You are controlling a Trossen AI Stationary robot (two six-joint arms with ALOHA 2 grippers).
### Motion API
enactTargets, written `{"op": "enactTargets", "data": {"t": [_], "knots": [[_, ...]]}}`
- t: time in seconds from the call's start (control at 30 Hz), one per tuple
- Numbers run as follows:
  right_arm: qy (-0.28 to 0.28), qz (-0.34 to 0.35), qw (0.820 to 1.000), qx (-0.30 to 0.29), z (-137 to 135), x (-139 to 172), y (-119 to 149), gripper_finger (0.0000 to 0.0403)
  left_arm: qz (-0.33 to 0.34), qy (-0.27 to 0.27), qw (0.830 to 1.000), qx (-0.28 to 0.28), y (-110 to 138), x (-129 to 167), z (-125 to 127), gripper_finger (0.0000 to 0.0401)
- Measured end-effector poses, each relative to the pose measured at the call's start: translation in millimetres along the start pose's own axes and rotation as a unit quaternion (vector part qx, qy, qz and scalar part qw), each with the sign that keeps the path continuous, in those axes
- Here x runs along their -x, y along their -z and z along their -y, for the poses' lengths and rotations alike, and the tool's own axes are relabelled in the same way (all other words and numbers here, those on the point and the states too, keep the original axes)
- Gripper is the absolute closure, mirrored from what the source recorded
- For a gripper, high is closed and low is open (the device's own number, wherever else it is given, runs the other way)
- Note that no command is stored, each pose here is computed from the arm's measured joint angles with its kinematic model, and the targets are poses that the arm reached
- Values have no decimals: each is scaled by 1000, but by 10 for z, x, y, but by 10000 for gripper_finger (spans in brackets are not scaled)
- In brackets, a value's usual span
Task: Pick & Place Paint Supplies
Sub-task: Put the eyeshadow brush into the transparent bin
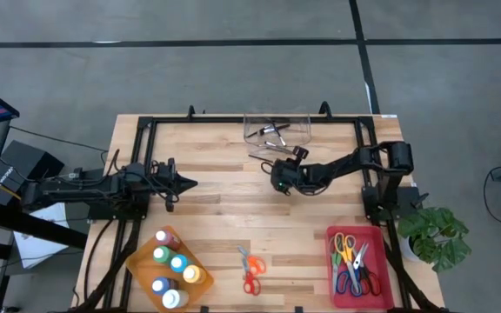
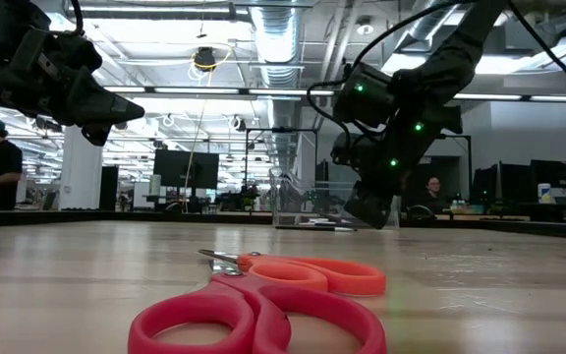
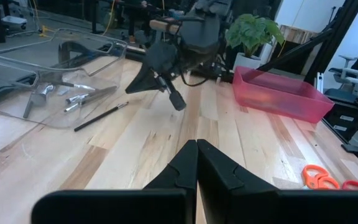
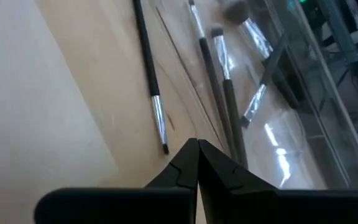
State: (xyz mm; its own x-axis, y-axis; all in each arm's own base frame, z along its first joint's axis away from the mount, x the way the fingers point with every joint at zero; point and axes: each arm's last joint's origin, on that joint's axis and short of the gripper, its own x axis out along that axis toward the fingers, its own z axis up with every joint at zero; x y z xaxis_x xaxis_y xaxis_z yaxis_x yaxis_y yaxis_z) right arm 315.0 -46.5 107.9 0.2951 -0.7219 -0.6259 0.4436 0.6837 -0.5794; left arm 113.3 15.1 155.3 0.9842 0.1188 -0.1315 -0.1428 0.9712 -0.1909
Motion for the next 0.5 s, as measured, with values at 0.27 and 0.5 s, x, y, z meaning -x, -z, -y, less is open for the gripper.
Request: {"op": "enactTargets", "data": {"t": [0.27,0.5], "knots": [[-48,18,998,-31,109,-180,-74,403,-1,0,1000,0,3,-2,-1,401],[-56,-1,998,-30,-18,-385,24,403,-1,0,1000,0,2,-2,-1,401]]}}
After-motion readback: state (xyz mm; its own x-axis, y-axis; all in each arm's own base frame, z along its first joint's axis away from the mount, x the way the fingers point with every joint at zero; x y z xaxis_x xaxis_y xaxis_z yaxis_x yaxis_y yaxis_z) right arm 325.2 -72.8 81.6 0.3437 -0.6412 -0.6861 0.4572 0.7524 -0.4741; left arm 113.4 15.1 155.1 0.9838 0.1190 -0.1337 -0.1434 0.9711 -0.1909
